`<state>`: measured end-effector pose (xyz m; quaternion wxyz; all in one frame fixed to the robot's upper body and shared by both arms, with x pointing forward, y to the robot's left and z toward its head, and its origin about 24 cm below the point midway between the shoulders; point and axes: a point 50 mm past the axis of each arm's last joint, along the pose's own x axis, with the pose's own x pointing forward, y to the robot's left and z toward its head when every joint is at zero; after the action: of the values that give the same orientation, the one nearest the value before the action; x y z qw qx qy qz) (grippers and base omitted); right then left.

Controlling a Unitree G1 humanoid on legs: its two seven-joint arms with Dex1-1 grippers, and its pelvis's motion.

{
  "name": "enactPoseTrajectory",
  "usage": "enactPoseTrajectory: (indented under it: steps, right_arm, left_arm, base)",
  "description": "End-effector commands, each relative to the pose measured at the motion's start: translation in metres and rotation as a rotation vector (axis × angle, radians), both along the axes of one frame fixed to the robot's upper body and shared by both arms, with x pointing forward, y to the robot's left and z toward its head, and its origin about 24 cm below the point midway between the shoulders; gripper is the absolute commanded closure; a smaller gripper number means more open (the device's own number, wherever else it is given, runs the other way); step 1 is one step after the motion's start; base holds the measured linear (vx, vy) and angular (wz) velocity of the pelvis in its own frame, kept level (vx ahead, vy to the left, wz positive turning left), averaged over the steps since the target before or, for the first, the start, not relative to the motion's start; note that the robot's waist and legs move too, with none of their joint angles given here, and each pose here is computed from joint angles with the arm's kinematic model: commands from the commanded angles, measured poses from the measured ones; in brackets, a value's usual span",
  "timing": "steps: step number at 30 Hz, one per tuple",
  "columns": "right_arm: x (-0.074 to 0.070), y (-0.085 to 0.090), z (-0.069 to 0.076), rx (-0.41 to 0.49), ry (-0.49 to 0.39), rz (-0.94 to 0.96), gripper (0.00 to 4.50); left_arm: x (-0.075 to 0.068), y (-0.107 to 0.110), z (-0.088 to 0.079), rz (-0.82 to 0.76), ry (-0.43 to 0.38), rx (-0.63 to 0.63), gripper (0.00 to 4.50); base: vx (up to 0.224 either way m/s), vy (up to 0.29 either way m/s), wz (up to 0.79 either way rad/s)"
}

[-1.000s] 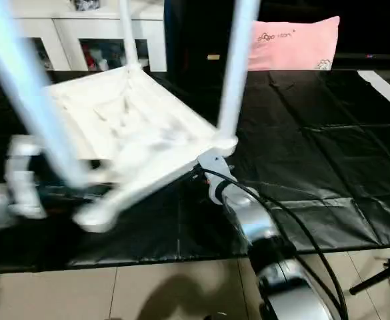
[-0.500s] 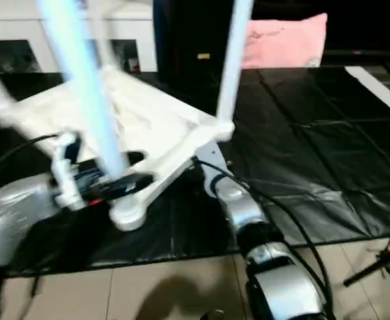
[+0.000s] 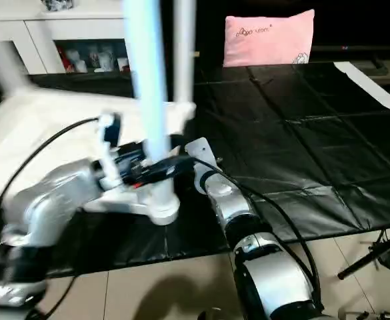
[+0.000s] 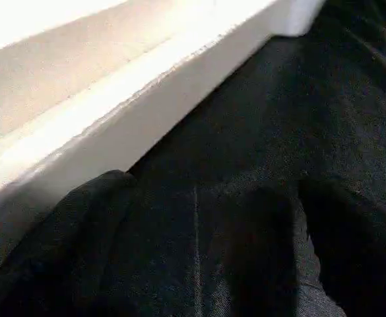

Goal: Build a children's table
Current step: Rotate table base

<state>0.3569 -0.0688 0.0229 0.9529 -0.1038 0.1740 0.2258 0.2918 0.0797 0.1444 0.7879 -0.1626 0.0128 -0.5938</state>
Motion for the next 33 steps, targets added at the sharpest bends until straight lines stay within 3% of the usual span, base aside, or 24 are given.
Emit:
enactPoseTrajectory:
  steps: [1,4,6,8,11,13,15,17,20,22,24,28,29,31,33]
  right_arm:
    - [-0.002,0.031,0.011,0.040,-0.035,0.102,0.00]
    - [0.000,0.019,0.007,0.030,-0.035,0.065,0.00]
    - [0.000,-0.005,0.000,0.047,-0.006,-0.016,0.00]
    - [0.000,-0.013,-0.002,0.074,0.014,-0.051,0.00]
    - [-0.002,-0.033,-0.006,0.187,0.042,-0.138,0.00]
    - [-0.002,-0.040,-0.006,0.211,0.038,-0.167,0.00]
    - [-0.005,-0.058,-0.006,0.241,0.017,-0.242,0.00]
    - [-0.006,-0.068,-0.001,0.219,-0.027,-0.257,0.00]
    - [-0.008,-0.075,0.006,0.144,-0.116,-0.231,0.00]
    - [-0.013,-0.077,0.017,0.167,-0.224,-0.151,0.00]
    - [-0.018,-0.083,0.022,0.199,-0.236,-0.172,0.00]
    - [-0.023,-0.087,0.028,0.173,-0.264,-0.152,0.00]
    - [-0.028,-0.085,0.035,0.188,-0.277,-0.090,0.00]
    - [-0.037,-0.082,0.041,0.152,-0.268,0.034,0.00]
    - [-0.041,-0.082,0.042,0.122,-0.260,0.099,0.00]
  left_arm:
    - [0.005,-0.014,0.010,0.001,-0.059,0.008,0.07]
    - [0.015,-0.012,0.008,0.072,-0.079,0.037,0.07]
    - [0.026,-0.003,0.004,0.171,-0.117,0.091,0.07]
    - [0.028,-0.001,0.004,0.190,-0.121,0.093,0.07]
    - [0.031,0.006,0.005,0.223,-0.119,0.063,0.07]
    - [0.031,0.009,0.004,0.226,-0.120,0.064,0.07]
    - [0.029,0.019,-0.001,0.229,-0.131,0.088,0.07]
    - [0.027,0.029,-0.007,0.242,-0.123,0.118,0.07]
    - [0.024,0.039,-0.013,0.256,-0.119,0.157,0.07]
    - [0.018,0.049,-0.020,0.263,-0.103,0.194,0.07]
    - [0.009,0.063,-0.031,0.253,-0.098,0.281,0.07]
    - [-0.002,0.073,-0.042,0.198,-0.097,0.399,0.07]
    - [-0.010,0.085,-0.051,0.147,-0.110,0.535,0.07]
    - [-0.015,0.102,-0.059,0.107,-0.108,0.687,0.07]
    - [-0.015,0.109,-0.061,0.101,-0.109,0.747,0.07]
  base:
    - [0.000,0.000,0.00]
    - [0.000,0.000,0.00]
    - [0.000,0.000,0.00]
    - [0.000,0.000,0.00]
    - [0.000,0.000,0.00]
    - [0.000,0.000,0.00]
    - [0.000,0.000,0.00]
    - [0.000,0.000,0.00]
    - [0.000,0.000,0.00]
    - [0.000,0.000,0.00]
    - [0.000,0.000,0.00]
    - [0.000,0.000,0.00]
    - [0.000,0.000,0.00]
    - [0.000,0.000,0.00]
    - [0.000,0.000,0.00]
